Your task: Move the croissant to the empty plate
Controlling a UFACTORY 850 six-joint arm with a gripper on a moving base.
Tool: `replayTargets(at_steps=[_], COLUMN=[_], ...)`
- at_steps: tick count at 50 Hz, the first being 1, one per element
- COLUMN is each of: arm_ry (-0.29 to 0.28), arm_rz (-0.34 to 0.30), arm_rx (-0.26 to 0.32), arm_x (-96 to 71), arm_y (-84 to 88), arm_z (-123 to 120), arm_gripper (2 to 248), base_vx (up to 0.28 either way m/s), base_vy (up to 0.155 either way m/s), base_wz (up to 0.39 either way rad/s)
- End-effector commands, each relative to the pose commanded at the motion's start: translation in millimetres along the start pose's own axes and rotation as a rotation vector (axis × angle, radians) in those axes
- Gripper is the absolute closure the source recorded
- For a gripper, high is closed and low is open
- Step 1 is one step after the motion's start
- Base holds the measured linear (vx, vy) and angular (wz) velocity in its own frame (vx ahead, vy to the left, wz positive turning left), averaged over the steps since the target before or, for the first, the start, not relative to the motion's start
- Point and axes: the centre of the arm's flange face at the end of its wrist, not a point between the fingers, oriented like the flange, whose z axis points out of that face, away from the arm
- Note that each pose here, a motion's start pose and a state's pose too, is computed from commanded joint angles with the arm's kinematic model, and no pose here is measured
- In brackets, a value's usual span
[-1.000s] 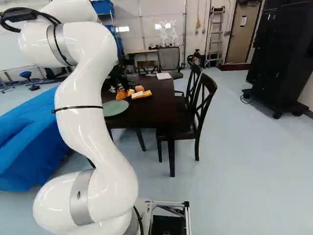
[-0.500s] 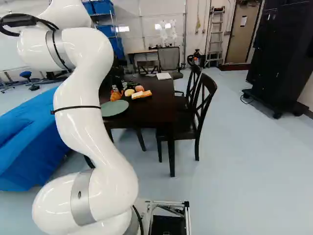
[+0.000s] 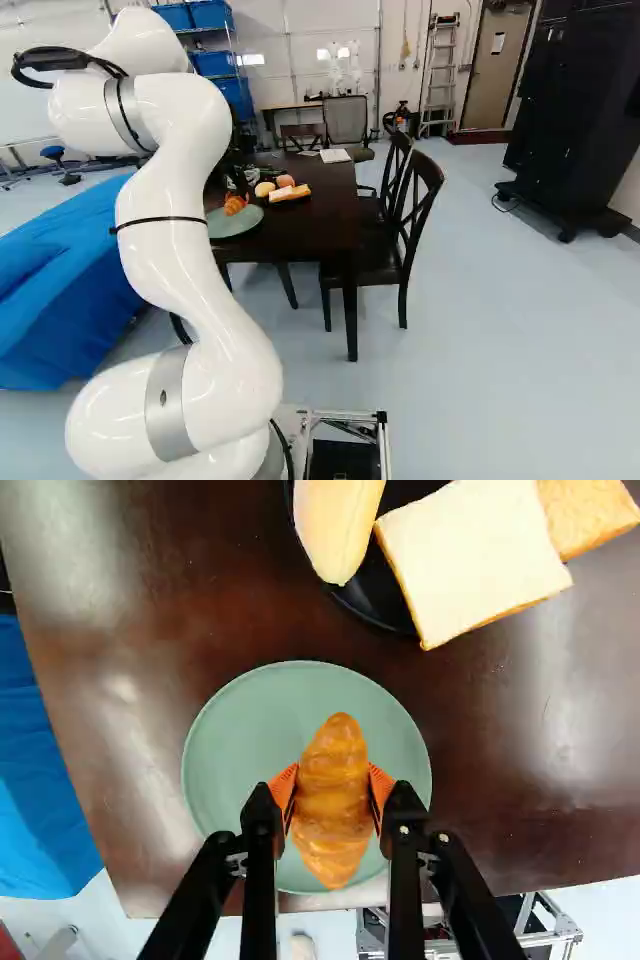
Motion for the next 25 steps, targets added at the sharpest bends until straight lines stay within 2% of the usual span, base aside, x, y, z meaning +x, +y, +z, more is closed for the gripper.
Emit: replayTargets(at_steps=[21, 25], arm_ry=[-0.034, -0.034], arm_rz=[-0.001, -0.001], arm_rx=[-0.018, -0.018], arm_x=[2.6, 2.6], arm_y=[-2.8, -2.8], arm_z=[33.0, 33.0], arm_gripper=[142, 142], base_vx=[0.0, 0.0], base_vy=[0.0, 0.0], base_wz=[0.0, 0.0])
